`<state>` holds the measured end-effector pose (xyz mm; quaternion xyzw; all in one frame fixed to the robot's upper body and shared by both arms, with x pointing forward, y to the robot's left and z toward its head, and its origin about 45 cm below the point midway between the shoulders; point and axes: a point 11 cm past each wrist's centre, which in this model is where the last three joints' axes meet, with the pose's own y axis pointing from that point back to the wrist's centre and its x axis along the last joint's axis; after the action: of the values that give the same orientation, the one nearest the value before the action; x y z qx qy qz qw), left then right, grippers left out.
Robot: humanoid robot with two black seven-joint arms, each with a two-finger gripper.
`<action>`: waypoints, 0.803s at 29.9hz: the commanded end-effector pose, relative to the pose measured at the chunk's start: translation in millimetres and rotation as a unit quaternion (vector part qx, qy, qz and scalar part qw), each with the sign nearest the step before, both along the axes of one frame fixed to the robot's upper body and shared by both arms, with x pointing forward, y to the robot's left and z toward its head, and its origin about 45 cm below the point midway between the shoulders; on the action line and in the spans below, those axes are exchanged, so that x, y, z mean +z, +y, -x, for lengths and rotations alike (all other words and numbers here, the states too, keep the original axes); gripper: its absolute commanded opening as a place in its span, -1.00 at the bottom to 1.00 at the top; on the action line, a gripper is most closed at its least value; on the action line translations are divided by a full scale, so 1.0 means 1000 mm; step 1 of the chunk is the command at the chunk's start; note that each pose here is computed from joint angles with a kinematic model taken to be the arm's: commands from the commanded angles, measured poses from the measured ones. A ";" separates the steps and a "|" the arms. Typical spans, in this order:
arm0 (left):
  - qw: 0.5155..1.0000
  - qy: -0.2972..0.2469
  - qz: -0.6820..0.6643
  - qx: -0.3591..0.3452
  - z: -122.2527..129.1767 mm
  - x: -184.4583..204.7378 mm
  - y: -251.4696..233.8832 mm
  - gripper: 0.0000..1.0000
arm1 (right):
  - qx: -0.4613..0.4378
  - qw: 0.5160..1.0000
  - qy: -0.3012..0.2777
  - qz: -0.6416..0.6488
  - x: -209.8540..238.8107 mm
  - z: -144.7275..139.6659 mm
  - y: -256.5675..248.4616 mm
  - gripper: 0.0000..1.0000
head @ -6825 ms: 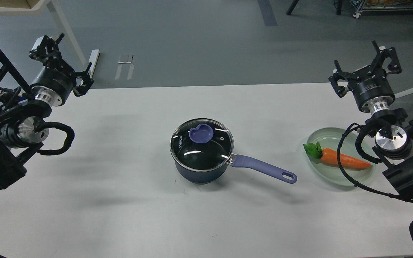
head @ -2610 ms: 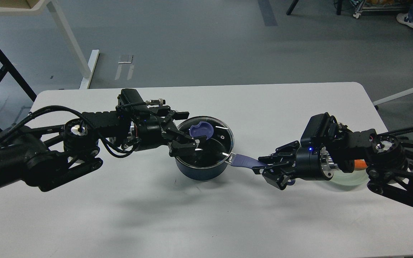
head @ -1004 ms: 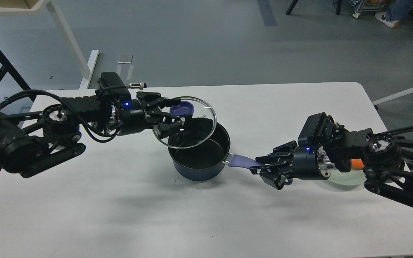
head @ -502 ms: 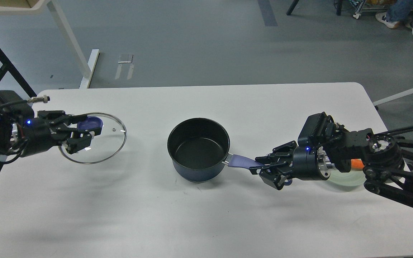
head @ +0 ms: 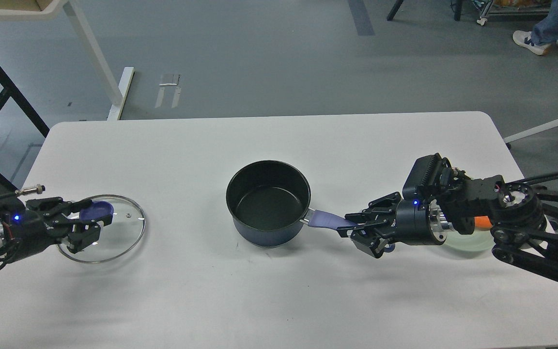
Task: Open pot lid
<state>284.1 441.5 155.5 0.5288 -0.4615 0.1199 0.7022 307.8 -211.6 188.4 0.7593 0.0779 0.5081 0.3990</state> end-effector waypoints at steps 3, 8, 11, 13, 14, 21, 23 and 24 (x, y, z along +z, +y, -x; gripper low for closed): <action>1.000 0.007 0.000 0.001 0.005 -0.004 0.001 -0.04 | 0.001 1.000 0.001 -0.001 0.000 0.000 0.001 -0.51; 1.000 0.007 0.000 0.003 0.005 -0.004 0.001 0.43 | 0.000 1.000 -0.001 0.000 0.001 -0.001 0.000 -0.39; 1.000 0.005 0.001 0.001 0.004 -0.004 0.000 0.56 | 0.001 1.000 0.000 -0.002 0.001 0.000 0.001 -0.16; 1.000 0.000 0.004 0.001 0.001 -0.001 -0.001 0.82 | 0.001 1.000 0.001 -0.003 0.001 0.000 0.001 0.22; 1.000 -0.003 0.007 0.002 -0.001 0.002 -0.002 0.89 | 0.001 1.000 0.000 -0.004 0.002 -0.001 0.001 0.39; 0.991 -0.041 0.084 0.093 -0.033 0.035 0.002 0.98 | 0.006 1.000 -0.002 -0.019 0.010 -0.004 0.003 0.90; 0.987 -0.049 0.104 0.109 -0.047 0.051 0.000 0.98 | -0.008 0.999 -0.007 -0.039 0.020 -0.011 0.005 0.94; 0.985 -0.051 0.118 0.118 -0.053 0.057 -0.002 0.98 | -0.019 0.998 -0.007 -0.055 0.027 -0.016 0.006 0.96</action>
<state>320.0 442.8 194.0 0.5023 -0.4258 0.2470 0.7109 313.7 -207.6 201.2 0.7680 0.0647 0.5123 0.3789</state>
